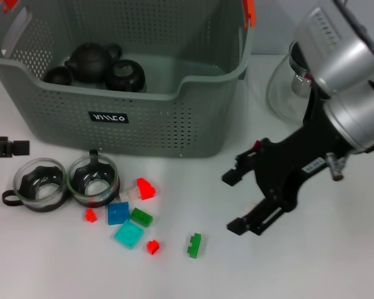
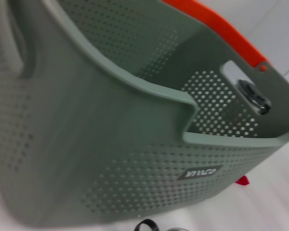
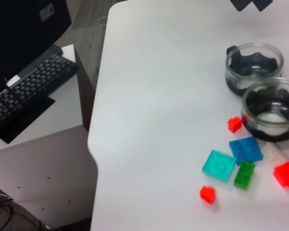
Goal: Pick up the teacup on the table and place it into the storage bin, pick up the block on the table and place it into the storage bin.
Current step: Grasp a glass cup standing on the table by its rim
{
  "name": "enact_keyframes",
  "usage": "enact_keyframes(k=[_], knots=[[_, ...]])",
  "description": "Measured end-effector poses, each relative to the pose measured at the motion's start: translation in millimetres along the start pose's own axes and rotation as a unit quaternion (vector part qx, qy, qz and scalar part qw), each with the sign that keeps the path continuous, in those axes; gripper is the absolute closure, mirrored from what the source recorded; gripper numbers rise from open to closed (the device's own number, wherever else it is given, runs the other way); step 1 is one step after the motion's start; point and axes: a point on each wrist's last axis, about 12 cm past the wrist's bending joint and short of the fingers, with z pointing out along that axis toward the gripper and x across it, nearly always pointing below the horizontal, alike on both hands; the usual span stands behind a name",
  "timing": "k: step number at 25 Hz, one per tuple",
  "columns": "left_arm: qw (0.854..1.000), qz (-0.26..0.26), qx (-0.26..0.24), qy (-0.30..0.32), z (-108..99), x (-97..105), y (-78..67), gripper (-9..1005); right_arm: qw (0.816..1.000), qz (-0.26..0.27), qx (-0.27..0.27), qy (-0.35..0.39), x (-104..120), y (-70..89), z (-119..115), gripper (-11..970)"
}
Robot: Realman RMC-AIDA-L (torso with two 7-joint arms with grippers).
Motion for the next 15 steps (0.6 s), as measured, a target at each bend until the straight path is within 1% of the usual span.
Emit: enact_keyframes(k=[3, 8, 11, 15], knots=[[1.0, 0.003, -0.011, 0.008, -3.1, -3.9, 0.2, 138, 1.0, -0.005, -0.006, -0.005, -5.8, -5.1, 6.3, 14], [0.997, 0.031, -0.038, 0.062, -3.1, -18.6, -2.1, 139, 1.0, -0.01, -0.011, -0.012, -15.9, -9.9, 13.2, 15], [0.992, 0.05, -0.053, 0.108, 3.4, -32.2, -5.3, 139, 1.0, -0.007, -0.009, -0.021, -19.7, -12.3, 15.3, 15], [0.985, 0.072, -0.08, 0.138, 15.4, -50.8, -9.7, 140, 1.0, 0.0, -0.002, -0.027, -22.0, -15.1, 16.3, 14]])
